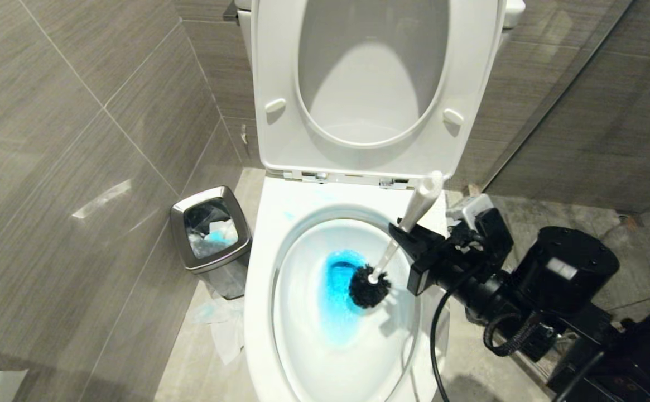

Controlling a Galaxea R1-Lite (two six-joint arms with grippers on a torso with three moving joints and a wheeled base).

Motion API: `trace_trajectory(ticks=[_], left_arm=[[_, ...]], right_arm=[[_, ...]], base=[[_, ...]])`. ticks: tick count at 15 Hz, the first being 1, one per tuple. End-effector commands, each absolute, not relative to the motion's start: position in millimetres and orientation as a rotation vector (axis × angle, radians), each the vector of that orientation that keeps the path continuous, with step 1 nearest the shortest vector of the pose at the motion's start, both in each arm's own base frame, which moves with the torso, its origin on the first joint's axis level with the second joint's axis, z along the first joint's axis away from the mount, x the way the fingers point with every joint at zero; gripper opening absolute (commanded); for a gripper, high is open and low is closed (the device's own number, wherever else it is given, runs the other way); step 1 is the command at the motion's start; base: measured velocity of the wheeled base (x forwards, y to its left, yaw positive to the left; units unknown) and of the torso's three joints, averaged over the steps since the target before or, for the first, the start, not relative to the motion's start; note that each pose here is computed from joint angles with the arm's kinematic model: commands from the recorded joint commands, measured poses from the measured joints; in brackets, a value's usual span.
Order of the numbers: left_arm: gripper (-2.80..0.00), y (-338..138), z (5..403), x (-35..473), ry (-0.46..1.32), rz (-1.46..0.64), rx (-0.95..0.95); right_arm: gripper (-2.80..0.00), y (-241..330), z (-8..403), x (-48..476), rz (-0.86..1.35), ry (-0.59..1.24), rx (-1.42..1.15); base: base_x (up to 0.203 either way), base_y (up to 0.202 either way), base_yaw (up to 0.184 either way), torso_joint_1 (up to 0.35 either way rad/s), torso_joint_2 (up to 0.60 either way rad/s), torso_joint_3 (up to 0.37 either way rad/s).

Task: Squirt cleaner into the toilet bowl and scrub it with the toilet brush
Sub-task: Scrub the toilet bowl

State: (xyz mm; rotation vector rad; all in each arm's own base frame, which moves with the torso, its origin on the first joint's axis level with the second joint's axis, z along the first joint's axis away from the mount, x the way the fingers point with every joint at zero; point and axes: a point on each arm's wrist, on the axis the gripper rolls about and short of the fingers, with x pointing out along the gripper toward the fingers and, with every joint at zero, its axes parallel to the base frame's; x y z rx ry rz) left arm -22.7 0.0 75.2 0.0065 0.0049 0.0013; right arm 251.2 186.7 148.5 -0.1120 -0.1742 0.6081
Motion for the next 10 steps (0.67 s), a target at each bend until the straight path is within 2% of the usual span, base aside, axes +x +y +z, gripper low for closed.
trace_trajectory(ticks=[1, 6, 10], left_arm=[[-2.8, 0, 75, -23, 0.005, 0.002, 0.006], [-2.8, 0, 75, -23, 0.005, 0.002, 0.006], [-2.8, 0, 75, -23, 0.005, 0.002, 0.006]], right_arm=[[-2.8, 209, 143, 276, 0.625, -0.21, -0.102], [-2.8, 254, 137, 318, 0.65, -0.305, -0.066], [-2.8, 269, 124, 337, 0.648, -0.321, -0.06]], base=[[0.0, 0.0, 0.0, 0.0, 0.0, 0.0], [0.0, 0.0, 0.0, 0.0, 0.0, 0.0], [0.0, 0.0, 0.0, 0.0, 0.0, 0.0]])
